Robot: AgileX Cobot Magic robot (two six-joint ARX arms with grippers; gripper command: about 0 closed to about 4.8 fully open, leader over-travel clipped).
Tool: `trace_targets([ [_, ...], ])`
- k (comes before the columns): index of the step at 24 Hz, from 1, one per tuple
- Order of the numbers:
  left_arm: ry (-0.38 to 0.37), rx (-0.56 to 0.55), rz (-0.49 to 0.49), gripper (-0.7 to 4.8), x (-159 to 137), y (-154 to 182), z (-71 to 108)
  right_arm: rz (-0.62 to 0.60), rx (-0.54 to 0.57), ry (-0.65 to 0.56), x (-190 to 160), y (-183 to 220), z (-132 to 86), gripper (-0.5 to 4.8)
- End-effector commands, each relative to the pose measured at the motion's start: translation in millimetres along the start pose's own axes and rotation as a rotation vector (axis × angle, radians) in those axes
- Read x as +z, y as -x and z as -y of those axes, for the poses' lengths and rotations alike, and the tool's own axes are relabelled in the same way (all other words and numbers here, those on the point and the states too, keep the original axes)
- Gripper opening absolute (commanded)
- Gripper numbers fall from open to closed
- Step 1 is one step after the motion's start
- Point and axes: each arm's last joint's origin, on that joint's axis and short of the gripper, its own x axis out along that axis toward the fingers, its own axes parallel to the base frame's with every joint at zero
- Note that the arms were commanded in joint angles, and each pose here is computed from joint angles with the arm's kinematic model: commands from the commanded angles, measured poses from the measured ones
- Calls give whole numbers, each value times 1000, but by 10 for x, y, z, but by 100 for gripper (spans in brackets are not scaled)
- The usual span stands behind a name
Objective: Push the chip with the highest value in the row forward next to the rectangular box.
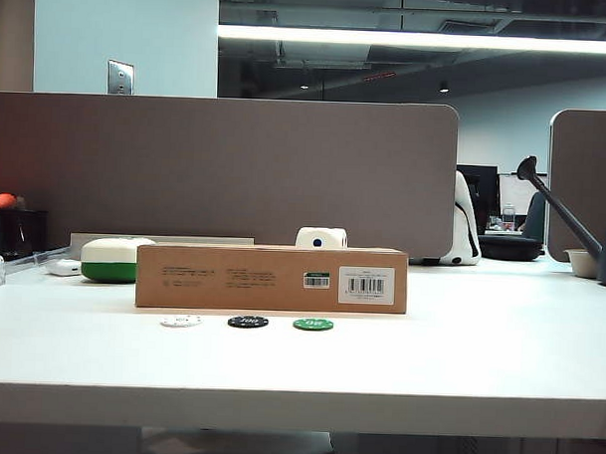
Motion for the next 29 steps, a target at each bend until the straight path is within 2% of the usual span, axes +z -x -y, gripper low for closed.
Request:
trace_targets([
  [1, 2, -4, 10, -5, 20, 2, 1, 8, 0, 3, -4, -2, 0, -9],
  [14, 2, -19, -4, -5, 9, -8, 19, 8, 4, -3, -4, -2, -1, -9],
  [17, -1, -110, -35, -5, -14, -23, 118, 8, 6, -74, -4, -2, -2, -9],
  [22, -12, -269, -86, -5, -55, -26, 282, -12, 90, -296, -6, -1, -26, -9],
  [27, -29, -351, -162, -5, -120, -40, 376, -30, 156, -319, -8, 1, -46, -9],
  [29, -37, -370, -203, -5, -156, -51, 402, -52, 227, -370, -8, 5, -66, -9],
])
